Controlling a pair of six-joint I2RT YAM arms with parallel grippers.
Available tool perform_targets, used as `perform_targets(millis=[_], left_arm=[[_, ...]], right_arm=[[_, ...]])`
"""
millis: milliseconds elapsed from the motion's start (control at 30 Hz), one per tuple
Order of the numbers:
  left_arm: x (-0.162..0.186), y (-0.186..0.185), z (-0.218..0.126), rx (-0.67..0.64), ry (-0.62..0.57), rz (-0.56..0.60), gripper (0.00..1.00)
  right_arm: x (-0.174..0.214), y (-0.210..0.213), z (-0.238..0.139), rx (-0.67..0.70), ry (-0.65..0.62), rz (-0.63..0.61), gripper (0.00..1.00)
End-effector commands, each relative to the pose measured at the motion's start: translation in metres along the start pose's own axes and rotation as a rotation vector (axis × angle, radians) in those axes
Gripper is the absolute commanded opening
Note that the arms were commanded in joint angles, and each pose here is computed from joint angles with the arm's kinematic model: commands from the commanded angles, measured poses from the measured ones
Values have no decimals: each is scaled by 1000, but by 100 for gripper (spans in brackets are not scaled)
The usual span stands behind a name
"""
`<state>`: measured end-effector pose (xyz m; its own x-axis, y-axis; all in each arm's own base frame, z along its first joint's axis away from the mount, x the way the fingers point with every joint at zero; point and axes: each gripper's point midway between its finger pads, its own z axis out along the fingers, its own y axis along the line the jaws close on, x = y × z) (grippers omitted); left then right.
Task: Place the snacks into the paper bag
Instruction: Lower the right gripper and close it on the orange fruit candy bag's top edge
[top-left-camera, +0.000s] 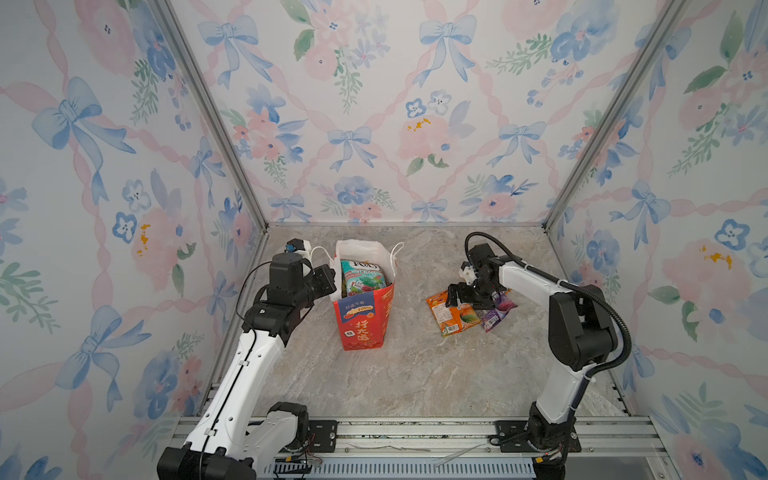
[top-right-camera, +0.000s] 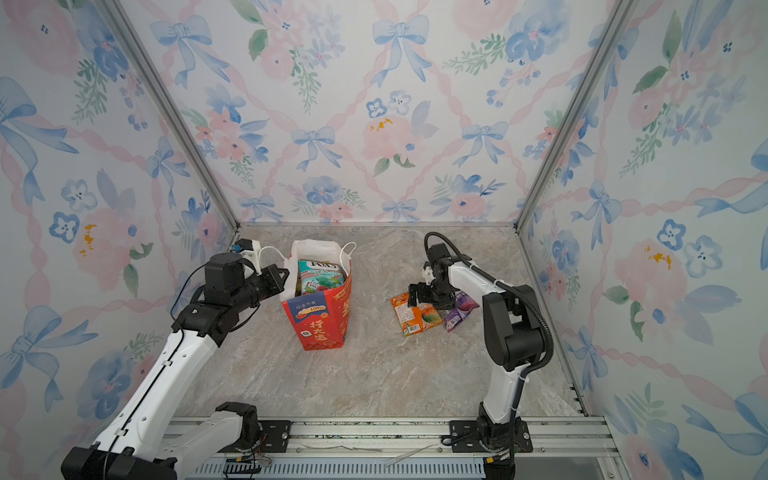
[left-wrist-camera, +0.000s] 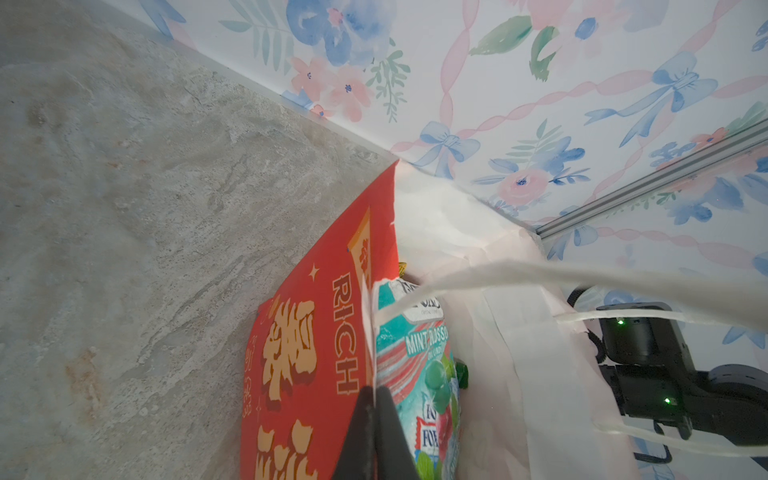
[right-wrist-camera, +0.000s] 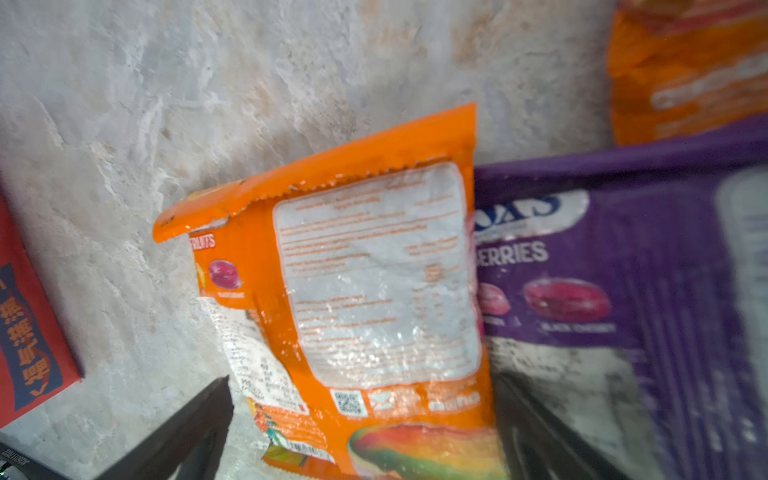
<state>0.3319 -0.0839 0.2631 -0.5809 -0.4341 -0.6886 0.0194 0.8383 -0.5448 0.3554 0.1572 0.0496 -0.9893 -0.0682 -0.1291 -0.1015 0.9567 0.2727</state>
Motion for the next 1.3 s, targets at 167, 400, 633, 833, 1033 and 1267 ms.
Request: perform_targets(millis=[167,400,633,833,1033,1267], left_arm=[[1,3,0,-11,10,-2,0],[1,3,1,-10,11,-3,0],[1,2,0,-11,9,-3,0],[2,2,-1,-10,7,-3,0],[1,3,-3,-13,-1,-3,0],[1,2,-4,-10,-1,-2,0]], right_arm=[[13,13,32,10,71,-11,100],[21,18,42,18,93,-30,100],[26,29,50,13,99,-57,98],[28,33,57,28,106,-55,86],[25,36,53,21,95,-55,69],[19,43,42,-7,71,-60,52]])
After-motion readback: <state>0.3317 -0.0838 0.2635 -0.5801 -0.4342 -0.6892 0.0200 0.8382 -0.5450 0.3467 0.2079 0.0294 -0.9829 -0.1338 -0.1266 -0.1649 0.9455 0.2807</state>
